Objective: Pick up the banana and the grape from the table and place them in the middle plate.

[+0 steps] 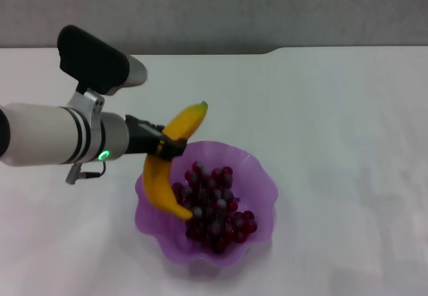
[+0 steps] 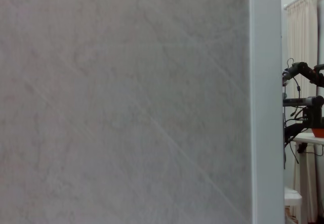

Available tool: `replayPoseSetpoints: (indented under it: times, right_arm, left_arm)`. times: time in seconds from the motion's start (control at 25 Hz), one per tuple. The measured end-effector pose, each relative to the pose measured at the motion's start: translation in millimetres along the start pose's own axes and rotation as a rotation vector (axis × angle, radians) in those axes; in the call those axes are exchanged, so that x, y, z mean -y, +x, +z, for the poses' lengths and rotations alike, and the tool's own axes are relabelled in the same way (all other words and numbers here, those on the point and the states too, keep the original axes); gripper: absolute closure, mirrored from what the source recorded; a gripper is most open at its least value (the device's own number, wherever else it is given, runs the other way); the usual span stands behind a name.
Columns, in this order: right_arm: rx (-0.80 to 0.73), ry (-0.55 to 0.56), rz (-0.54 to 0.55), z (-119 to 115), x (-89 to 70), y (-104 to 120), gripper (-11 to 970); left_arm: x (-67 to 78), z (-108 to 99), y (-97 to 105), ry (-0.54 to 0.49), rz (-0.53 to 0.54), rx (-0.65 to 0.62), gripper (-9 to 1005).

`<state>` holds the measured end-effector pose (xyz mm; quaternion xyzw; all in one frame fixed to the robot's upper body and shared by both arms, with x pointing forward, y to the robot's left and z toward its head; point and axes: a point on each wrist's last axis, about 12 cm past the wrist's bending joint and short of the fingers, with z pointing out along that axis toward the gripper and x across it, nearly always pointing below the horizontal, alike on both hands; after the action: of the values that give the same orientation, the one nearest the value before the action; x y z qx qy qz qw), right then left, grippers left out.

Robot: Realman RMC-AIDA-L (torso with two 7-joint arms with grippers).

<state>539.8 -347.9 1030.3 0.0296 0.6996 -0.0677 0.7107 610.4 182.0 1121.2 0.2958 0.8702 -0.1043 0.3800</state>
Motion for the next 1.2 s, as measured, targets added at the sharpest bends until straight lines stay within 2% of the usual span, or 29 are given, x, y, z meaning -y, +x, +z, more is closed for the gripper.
replayPoseSetpoints:
  times: [0.24, 0.72, 1.0, 1.2]
  right_arm:
    - [-0.001, 0.001, -0.001, -0.3, 0.4, 0.2, 135]
    - [0.003, -0.009, -0.002, 0.9, -1.8, -0.8, 135]
    - [0.002, -0.008, -0.003, 0.6, -1.3, -0.4, 135]
    - [0.003, -0.009, -0.002, 1.0, -1.8, -0.8, 135]
  left_arm:
    - [4.1, -1.5, 7.9, 0.037, 0.027, -0.102, 512]
    - [11.8, 3.2, 10.6, 0.021, 0.047, -0.155, 509]
    - [6.7, 4.3, 8.4, -0.023, -0.006, -0.084, 508]
    - [4.5, 4.1, 9.0, -0.050, -0.021, -0.022, 280]
